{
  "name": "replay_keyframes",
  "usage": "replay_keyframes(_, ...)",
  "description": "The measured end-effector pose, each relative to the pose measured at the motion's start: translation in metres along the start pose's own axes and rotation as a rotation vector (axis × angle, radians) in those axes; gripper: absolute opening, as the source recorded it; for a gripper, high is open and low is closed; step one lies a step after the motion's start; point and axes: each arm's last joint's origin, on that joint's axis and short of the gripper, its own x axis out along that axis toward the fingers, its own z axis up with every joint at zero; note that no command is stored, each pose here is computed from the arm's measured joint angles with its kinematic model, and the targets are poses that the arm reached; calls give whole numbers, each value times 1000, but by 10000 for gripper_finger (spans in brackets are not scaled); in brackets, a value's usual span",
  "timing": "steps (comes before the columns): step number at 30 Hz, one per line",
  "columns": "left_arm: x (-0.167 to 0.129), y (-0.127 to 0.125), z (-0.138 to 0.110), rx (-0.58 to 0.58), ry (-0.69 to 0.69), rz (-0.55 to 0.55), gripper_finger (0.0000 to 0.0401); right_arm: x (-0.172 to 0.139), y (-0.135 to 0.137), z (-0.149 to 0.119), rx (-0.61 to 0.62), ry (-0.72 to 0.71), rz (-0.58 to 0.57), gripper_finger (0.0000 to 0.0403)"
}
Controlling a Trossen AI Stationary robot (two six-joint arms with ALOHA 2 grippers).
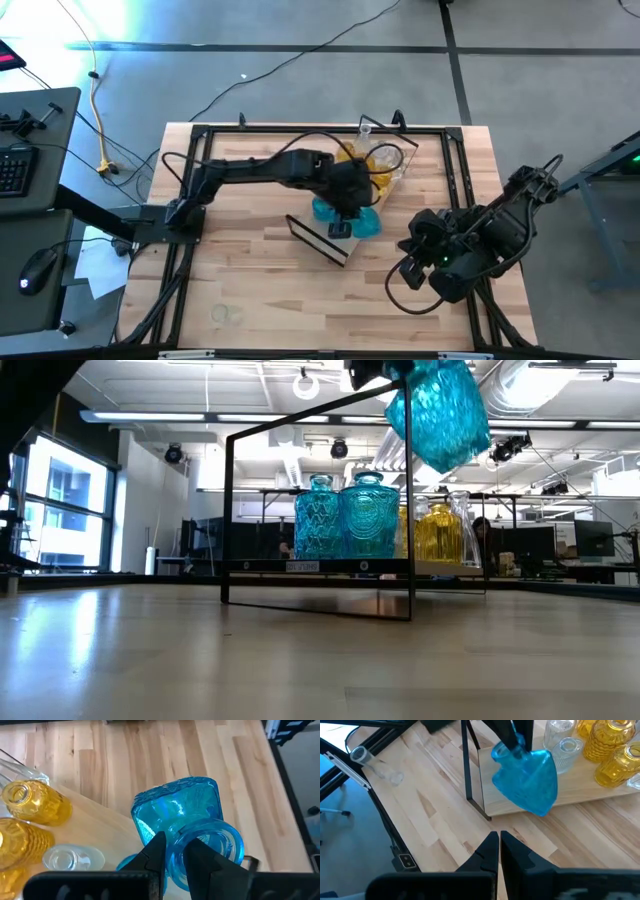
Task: Sort vases onto shelf
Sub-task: Put the blue vase on the shelf and align with the other blue vase
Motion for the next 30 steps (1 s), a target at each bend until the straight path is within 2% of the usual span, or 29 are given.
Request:
replay_keyframes(10,25,19,-6,-34,49,-31,37,0,0,0,-4,-7,-2,0)
replay_keyframes(17,26,19,-6,-11,55,-33,37,0,0,1,-13,-26,-6,0)
replay_keyframes(30,58,17,-8,20,73,-86,37,0,0,1,-19,-44,-10,0)
